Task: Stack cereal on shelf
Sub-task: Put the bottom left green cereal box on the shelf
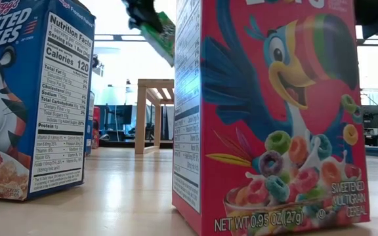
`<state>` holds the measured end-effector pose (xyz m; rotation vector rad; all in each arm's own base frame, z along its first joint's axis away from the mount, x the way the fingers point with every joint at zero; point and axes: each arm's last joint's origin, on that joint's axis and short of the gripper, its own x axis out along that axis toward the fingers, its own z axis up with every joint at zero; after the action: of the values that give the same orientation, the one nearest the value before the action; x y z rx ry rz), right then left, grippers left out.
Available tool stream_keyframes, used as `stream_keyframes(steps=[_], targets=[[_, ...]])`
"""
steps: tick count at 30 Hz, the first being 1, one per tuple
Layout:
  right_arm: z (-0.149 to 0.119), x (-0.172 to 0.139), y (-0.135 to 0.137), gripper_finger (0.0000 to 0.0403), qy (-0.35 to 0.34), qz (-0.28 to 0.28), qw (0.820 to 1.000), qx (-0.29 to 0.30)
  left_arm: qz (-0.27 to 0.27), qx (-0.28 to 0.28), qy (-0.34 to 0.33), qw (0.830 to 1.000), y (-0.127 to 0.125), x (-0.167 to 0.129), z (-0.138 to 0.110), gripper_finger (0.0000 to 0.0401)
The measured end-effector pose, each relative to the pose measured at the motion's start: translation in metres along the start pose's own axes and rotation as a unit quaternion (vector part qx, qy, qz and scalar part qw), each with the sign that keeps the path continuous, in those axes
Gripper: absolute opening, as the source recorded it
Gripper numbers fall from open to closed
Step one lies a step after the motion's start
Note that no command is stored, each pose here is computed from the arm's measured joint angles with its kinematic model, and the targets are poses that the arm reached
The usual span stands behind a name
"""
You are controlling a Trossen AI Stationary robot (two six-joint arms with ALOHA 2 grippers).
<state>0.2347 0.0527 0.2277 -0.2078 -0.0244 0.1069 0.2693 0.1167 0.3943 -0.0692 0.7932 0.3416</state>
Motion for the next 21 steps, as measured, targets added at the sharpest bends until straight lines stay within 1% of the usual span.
stream_keyframes(steps=[3,5,9,12,15,18,21], targets=[[0.0,0.0,-0.002,0.0,0.0,-0.003,1.0,0.001,0.004,0.05,0.002,0.999,0.01,0.013,0.023,0.0167],[0.0,0.0,-0.002,0.0,0.001,-0.004,1.0,0.005,0.004,0.08,0.015,0.997,0.014,0.021,0.035,0.0167],[0.0,0.0,-0.002,0.0,0.001,-0.004,1.0,0.006,-0.005,0.122,0.06,0.991,0.018,0.04,0.049,0.0167],[0.0,0.0,-0.002,0.0,0.001,-0.004,1.0,0.009,-0.015,0.15,0.096,0.984,0.019,0.054,0.053,0.0167],[0.0,0.0,-0.002,0.0,0.001,-0.004,1.0,0.009,-0.014,0.172,0.127,0.977,0.021,0.067,0.054,0.0167],[0.0,0.0,-0.002,0.0,0.001,-0.004,1.0,0.009,-0.016,0.188,0.144,0.971,0.021,0.078,0.053,0.0167],[-0.001,0.0,-0.002,0.0,0.002,-0.003,1.0,0.009,-0.014,0.198,0.155,0.968,0.022,0.082,0.052,0.0167]])
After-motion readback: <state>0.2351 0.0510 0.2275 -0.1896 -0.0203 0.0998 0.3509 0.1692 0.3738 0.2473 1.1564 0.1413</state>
